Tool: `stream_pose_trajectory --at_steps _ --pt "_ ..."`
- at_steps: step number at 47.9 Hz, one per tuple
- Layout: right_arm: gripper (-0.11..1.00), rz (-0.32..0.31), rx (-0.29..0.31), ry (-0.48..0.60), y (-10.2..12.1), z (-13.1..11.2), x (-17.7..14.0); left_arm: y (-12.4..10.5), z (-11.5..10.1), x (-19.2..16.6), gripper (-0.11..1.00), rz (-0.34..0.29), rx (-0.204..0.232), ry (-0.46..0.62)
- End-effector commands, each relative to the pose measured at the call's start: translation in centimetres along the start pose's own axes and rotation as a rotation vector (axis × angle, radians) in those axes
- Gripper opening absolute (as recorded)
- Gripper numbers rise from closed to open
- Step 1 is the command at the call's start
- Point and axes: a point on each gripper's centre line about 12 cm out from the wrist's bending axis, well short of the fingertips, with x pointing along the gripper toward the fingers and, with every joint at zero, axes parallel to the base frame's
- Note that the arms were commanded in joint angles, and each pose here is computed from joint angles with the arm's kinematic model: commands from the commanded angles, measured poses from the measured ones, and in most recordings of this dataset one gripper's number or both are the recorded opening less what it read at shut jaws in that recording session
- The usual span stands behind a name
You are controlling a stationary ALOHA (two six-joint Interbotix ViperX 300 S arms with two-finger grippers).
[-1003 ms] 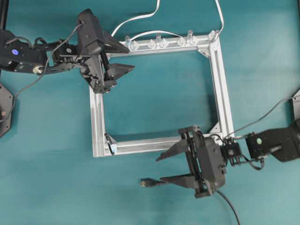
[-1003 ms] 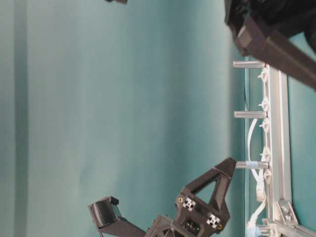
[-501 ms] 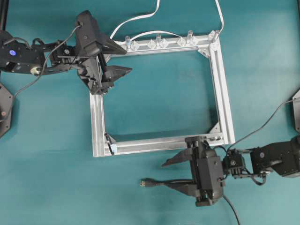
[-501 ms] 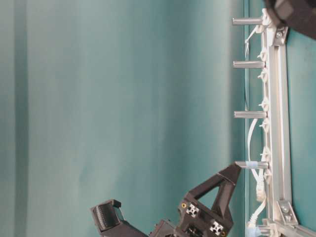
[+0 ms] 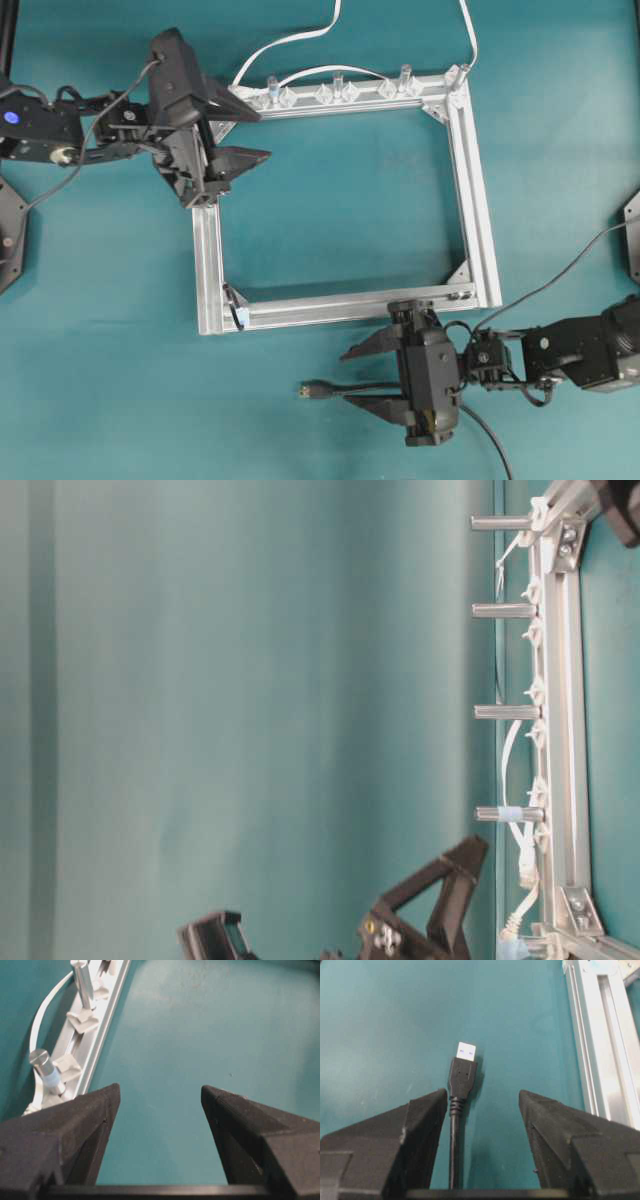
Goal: Insert the wire through the string loop located on the left side.
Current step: 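Close the right gripper on the cable just behind the USB plug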
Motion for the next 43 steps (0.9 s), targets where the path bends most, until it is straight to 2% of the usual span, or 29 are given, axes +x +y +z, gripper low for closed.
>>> stream_pose_trajectory --at_steps 1,21,43 --pt "0.63 0.009 0.010 -0.028 0.5 0.9 0.1 -0.1 0.8 -0.9 0.75 -0.006 0.006 -0.040" --pt "0.63 0.014 -0.003 0.049 0.6 -0.8 0.5 -0.1 -0.1 -2.0 0.75 -0.005 0.006 -0.035" --pt "0.63 0.012 -0.003 0.053 1.1 -1.3 2.1 -0.1 -0.1 -2.0 0.75 -0.005 0.004 -0.034"
